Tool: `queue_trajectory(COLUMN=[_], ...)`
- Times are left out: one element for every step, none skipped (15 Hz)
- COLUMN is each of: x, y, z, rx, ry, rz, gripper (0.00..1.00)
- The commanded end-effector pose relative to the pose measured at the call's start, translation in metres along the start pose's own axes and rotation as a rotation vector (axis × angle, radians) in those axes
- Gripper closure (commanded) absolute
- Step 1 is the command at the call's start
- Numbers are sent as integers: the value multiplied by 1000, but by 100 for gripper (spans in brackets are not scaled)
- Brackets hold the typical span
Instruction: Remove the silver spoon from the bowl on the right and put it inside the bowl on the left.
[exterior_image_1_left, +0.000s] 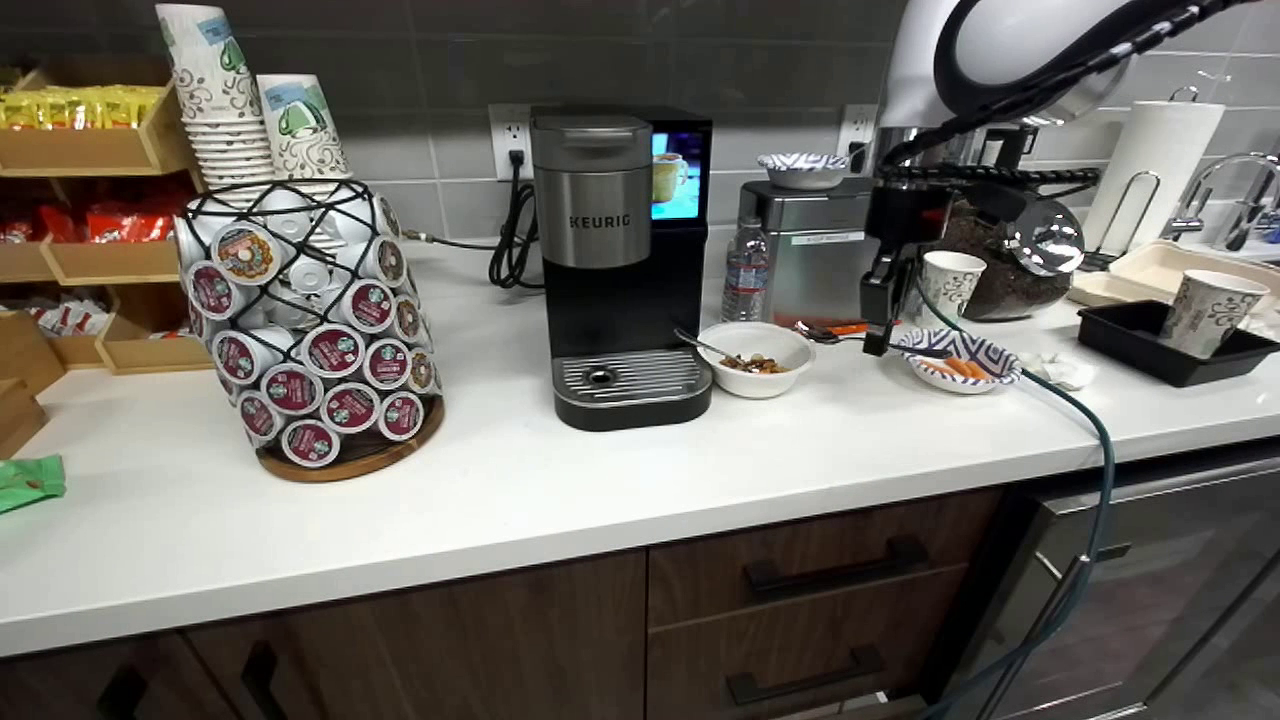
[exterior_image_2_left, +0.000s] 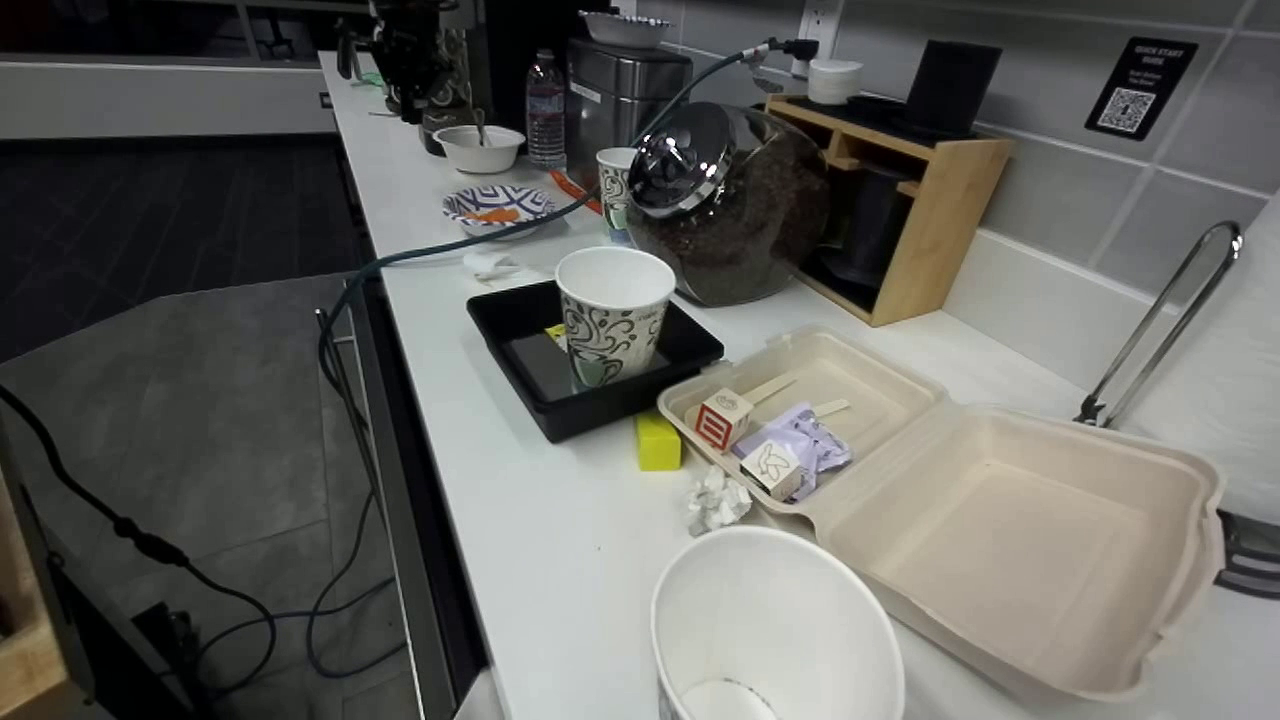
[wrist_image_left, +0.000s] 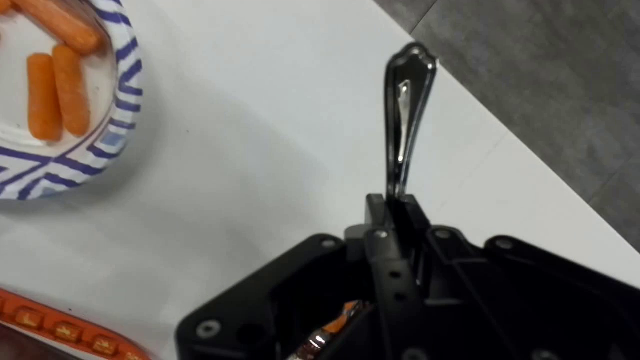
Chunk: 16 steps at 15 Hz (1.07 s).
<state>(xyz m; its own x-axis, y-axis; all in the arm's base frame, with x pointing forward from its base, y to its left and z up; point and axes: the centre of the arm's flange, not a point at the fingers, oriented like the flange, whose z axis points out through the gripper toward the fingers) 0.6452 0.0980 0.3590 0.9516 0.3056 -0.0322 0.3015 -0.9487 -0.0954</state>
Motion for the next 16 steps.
queue_trajectory(x=[46,56,62,68,75,80,86,90,96,102,105,110,113,117,120,123], y=[-2,1,4,8,13,18,20,23,23,22,21,20,20,20,20,20], z=[2,2,3,3,4,6,6,8,10,11,13,16,18,20,21,24], rx=[-8,-8,-13,-13,-8,-4,4,8,18,20,21,20,19,13,12,16], ry=[-15,-31,-41,-55,-74,-92,-105,-116,-120,-123,-124,-126,-130,-128,-126,-117], rz=[-3,-6,-5,0,9,19,27,31,36,39,42,43,45,51,58,60], gripper=[98,98,98,98,98,98,98,98,98,98,98,98,98,98,98,98])
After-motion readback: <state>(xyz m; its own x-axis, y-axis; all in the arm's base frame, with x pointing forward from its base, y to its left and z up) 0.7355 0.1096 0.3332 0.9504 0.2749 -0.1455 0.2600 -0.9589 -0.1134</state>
